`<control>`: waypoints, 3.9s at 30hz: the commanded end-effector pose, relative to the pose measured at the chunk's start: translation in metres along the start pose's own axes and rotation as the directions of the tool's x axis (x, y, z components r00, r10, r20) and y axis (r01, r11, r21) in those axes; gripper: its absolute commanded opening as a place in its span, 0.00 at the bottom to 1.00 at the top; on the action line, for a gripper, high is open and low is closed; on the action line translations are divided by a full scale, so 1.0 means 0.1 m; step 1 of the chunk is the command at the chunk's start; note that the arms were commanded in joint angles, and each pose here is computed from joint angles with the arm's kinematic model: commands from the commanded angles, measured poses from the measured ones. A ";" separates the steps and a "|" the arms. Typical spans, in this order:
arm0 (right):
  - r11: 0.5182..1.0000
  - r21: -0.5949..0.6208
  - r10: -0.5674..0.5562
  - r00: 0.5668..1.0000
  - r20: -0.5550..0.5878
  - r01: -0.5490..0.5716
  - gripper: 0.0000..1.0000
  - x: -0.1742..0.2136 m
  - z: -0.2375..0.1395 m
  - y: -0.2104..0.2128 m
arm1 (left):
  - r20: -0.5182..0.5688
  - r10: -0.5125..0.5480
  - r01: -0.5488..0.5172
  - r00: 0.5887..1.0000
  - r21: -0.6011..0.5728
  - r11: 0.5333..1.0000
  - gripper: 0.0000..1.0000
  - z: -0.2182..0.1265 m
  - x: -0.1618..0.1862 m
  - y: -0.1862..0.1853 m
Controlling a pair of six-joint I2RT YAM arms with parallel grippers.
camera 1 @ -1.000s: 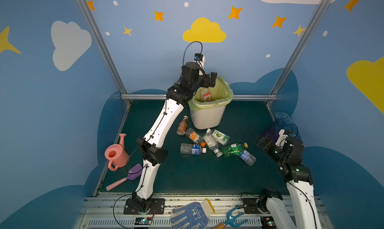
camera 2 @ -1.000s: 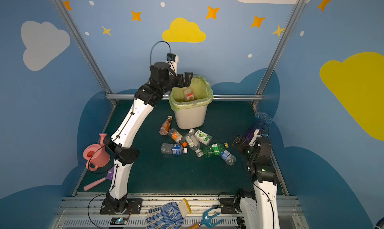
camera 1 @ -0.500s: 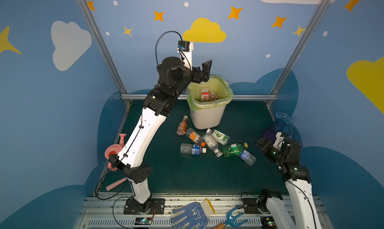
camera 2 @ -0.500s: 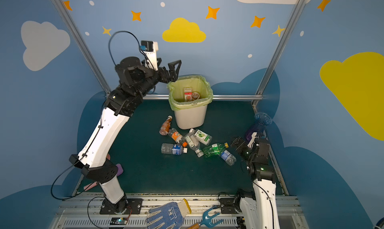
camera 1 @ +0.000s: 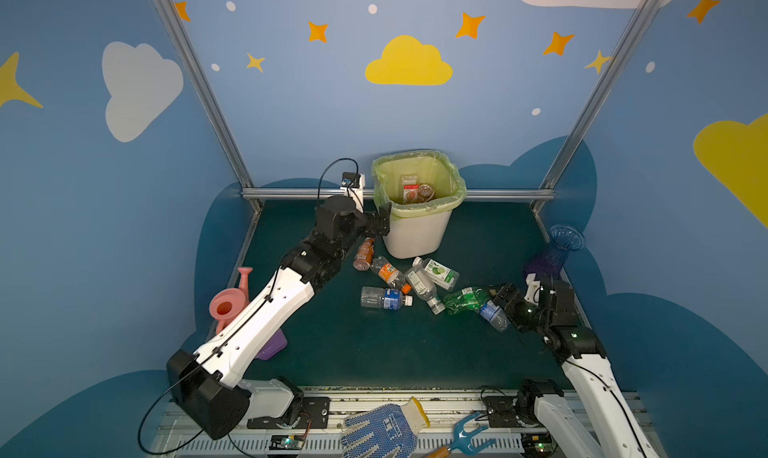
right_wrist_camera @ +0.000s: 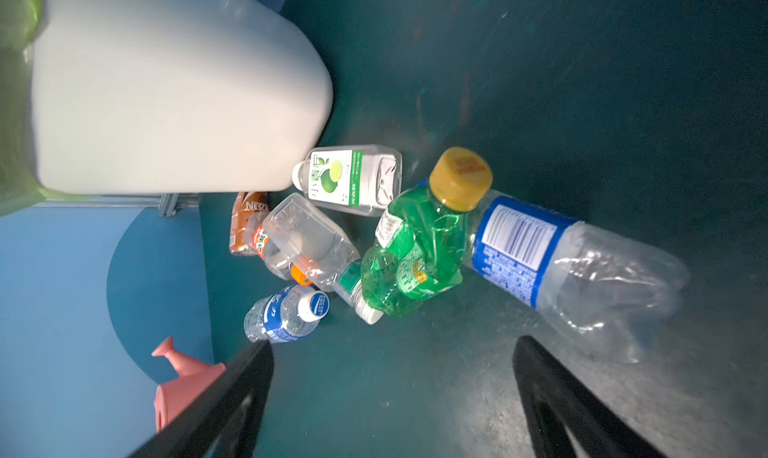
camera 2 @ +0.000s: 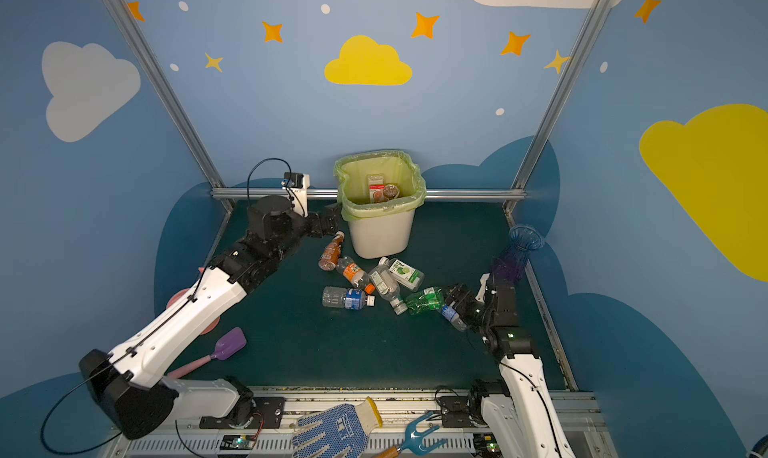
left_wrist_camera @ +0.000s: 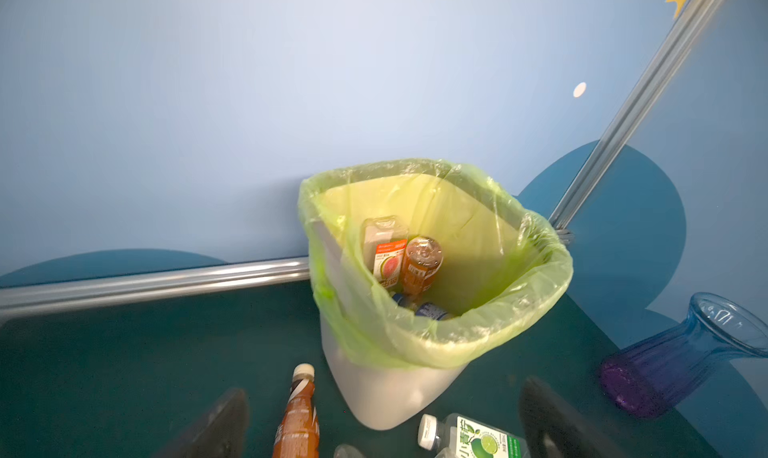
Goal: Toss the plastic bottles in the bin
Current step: 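Lower the right gripper onto the green bottle while the left gripper approaches the brown bottle, then close the right gripper on the yellow-capped green bottle and lift it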
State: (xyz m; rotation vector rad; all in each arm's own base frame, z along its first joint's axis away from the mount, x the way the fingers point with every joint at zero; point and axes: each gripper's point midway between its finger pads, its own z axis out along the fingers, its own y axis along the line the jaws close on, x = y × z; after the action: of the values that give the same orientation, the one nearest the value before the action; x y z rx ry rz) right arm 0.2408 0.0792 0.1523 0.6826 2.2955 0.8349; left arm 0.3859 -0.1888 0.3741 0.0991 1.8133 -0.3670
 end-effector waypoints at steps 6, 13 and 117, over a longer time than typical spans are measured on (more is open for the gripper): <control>0.999 -0.017 0.033 0.999 -0.029 -0.034 0.83 0.27 0.22 -0.03 | -0.141 -0.089 0.073 0.986 -0.115 0.991 1.00 -0.03 0.77 0.40; 0.999 -0.053 0.008 0.999 -0.045 -0.010 0.84 0.40 0.51 0.00 | -0.213 -0.139 0.115 0.967 -0.124 0.986 1.00 -0.05 1.12 0.46; 0.888 0.402 -0.117 0.955 -0.273 0.223 0.98 0.48 1.01 -0.22 | -0.411 -0.317 0.124 0.855 -0.432 0.894 1.00 -0.73 2.30 0.87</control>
State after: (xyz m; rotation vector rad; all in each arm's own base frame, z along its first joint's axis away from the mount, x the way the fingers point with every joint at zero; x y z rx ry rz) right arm 0.2847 0.1443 0.0714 0.6163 2.6404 0.5025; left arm 0.2820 -0.1249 0.1575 -0.3325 2.3654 -0.1986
